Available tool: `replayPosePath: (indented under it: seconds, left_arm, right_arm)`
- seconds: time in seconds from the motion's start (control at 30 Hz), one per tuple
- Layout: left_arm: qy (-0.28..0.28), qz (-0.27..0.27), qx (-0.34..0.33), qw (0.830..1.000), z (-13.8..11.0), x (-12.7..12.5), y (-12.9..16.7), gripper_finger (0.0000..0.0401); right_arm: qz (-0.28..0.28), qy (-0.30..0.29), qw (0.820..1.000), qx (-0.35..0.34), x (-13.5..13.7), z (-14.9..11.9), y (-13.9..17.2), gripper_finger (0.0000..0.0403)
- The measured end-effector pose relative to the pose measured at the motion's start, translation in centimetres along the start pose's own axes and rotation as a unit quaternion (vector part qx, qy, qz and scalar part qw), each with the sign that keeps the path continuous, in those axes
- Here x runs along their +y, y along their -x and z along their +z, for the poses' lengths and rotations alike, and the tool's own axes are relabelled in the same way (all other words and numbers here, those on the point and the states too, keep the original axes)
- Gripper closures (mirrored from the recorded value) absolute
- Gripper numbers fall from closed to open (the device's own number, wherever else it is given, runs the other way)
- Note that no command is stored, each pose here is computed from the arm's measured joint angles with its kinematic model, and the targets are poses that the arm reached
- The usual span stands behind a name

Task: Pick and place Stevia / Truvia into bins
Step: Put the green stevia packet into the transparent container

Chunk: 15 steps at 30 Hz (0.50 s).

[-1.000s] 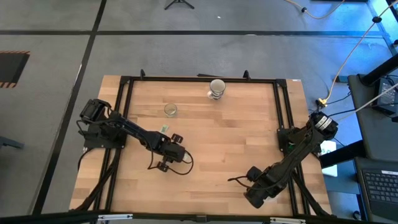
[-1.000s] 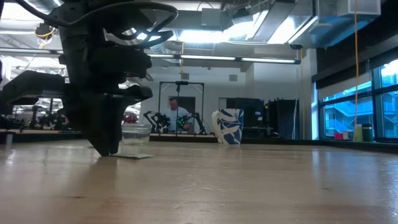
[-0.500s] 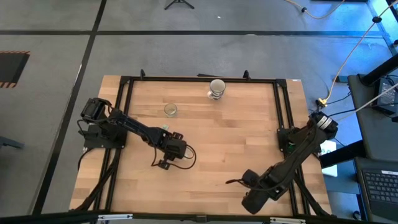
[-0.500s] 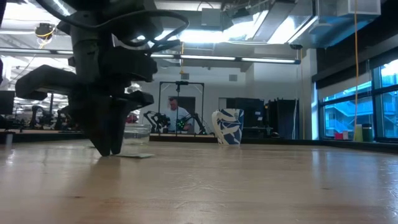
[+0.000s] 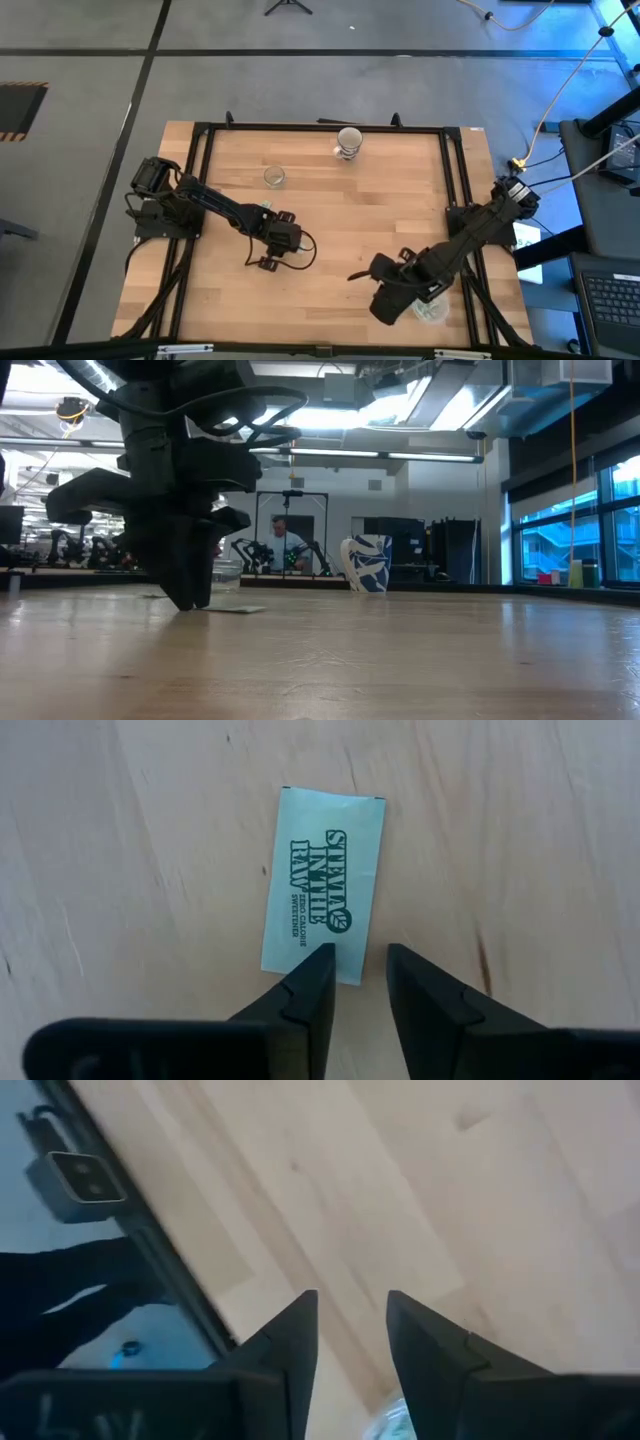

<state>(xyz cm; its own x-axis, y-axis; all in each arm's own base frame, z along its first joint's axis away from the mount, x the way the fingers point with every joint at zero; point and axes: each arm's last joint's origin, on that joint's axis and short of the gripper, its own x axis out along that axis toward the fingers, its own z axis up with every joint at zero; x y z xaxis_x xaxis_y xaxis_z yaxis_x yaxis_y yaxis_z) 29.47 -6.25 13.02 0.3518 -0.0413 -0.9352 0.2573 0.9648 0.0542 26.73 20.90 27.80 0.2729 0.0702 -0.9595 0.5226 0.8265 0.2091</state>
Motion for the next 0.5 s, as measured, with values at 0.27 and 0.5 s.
replayPosePath:
  seconds: [0.27, 0.5]
  left_arm:
    - [0.000, 0.007, -0.006, 1.000, 0.1, 0.0, 0.0, 0.0316]
    - [-0.001, 0.004, -0.008, 1.000, 0.2, 0.0, 0.0, 0.0343]
  right_arm:
    - [-0.032, 0.022, 0.999, -0.019, -1.0, 1.5, -0.2, 0.0278]
    - [-0.042, 0.021, 0.995, -0.085, -1.9, 4.9, -0.5, 0.0278]
